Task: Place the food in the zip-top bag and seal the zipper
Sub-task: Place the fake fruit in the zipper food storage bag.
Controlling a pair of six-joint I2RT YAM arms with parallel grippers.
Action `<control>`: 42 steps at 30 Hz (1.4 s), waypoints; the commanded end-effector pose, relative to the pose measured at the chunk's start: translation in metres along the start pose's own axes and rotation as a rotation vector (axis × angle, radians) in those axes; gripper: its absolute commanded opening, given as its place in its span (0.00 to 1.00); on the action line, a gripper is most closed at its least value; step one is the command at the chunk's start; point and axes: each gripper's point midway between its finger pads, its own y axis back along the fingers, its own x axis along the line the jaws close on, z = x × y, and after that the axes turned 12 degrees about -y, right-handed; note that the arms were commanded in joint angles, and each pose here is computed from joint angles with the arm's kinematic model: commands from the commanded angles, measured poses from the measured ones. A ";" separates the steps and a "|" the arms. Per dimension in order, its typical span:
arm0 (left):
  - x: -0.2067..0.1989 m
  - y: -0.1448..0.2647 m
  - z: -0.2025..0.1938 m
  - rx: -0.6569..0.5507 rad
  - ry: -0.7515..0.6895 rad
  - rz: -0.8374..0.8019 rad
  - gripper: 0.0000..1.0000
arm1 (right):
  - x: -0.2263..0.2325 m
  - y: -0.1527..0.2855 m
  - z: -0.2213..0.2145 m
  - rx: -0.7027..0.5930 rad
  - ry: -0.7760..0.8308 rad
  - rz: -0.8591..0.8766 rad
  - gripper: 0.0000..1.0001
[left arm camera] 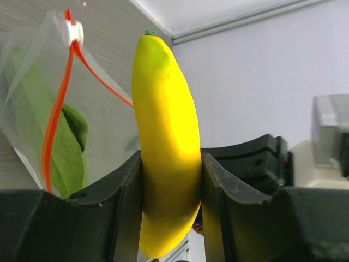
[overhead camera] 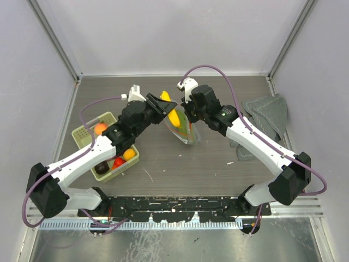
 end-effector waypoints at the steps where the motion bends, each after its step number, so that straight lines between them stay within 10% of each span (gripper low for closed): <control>1: 0.007 -0.008 -0.013 -0.001 0.004 0.021 0.00 | 0.007 0.014 0.026 -0.101 -0.018 0.032 0.00; 21: 0.052 -0.007 -0.041 0.022 0.085 0.222 0.02 | 0.005 0.013 0.026 -0.106 -0.022 0.025 0.00; 42: -0.003 0.019 -0.052 -0.011 0.013 0.005 0.01 | 0.005 0.007 0.029 -0.121 -0.069 0.012 0.00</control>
